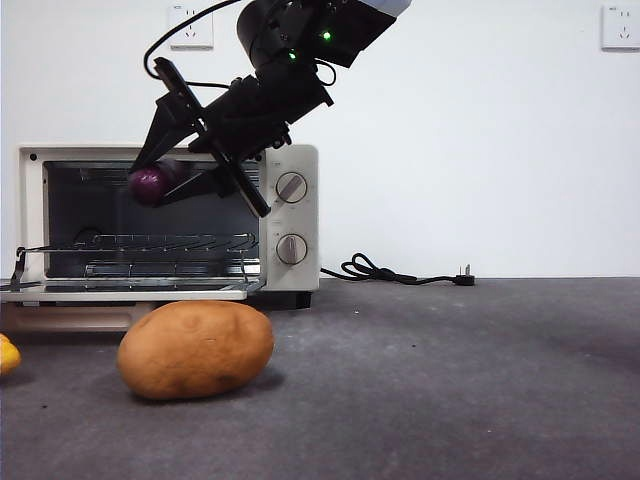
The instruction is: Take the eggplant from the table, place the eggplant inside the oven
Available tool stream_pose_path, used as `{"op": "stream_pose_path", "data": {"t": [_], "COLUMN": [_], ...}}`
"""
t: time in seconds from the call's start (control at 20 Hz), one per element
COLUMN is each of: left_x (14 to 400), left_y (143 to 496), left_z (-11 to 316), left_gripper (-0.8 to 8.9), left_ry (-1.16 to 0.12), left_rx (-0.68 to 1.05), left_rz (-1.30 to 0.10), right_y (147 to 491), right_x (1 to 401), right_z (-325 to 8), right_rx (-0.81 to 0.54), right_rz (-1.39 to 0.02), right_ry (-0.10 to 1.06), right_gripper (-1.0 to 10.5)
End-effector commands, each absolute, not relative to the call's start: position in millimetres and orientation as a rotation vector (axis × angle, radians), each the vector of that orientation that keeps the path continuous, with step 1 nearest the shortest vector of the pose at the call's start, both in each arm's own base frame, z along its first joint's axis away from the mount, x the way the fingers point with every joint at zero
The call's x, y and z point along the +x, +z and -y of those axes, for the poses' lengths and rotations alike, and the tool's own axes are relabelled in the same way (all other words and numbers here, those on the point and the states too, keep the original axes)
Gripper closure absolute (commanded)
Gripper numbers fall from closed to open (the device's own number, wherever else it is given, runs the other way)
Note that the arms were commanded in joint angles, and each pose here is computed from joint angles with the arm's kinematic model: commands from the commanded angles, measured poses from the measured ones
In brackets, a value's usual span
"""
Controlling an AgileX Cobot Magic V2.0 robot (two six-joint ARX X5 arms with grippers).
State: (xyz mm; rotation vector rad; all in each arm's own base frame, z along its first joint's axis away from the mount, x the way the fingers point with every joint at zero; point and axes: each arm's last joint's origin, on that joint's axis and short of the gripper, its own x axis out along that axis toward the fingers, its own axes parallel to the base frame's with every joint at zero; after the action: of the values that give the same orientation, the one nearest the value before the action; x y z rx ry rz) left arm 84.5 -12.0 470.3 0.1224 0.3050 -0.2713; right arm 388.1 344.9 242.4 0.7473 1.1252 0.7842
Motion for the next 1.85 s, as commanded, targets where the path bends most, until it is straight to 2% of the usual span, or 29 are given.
{"op": "stream_pose_path", "data": {"t": [0.05,0.4,0.6,0.7,1.1,1.6,1.85], "left_x": [84,83,83,82,81,81,82], "left_y": [469,469,468,468,466,466,466], "left_z": [13,17,18,19,22,23,21], "left_gripper": [8.19,8.19,8.19,8.19,8.19,8.19,8.19], "left_ry": [-0.283,-0.323,-0.34,-0.35,-0.339,-0.357,-0.265], "left_rx": [0.126,0.136,0.149,0.154,0.191,0.209,0.243], "left_rz": [-0.307,-0.305,-0.304,-0.31,-0.321,-0.318,-0.33], "right_y": [237,240,239,240,248,246,248], "right_x": [393,397,397,397,399,398,396], "right_z": [-347,-348,-348,-348,-352,-353,-356], "right_rx": [0.836,0.878,0.878,0.887,0.917,0.903,0.871], "right_rz": [-1.111,-1.019,-0.98,-0.961,-0.858,-0.871,-0.872], "right_ry": [0.692,0.585,0.533,0.505,0.534,0.528,0.592], "right_gripper": [9.6,9.2,7.1,6.5,6.5,6.5,6.5]}}
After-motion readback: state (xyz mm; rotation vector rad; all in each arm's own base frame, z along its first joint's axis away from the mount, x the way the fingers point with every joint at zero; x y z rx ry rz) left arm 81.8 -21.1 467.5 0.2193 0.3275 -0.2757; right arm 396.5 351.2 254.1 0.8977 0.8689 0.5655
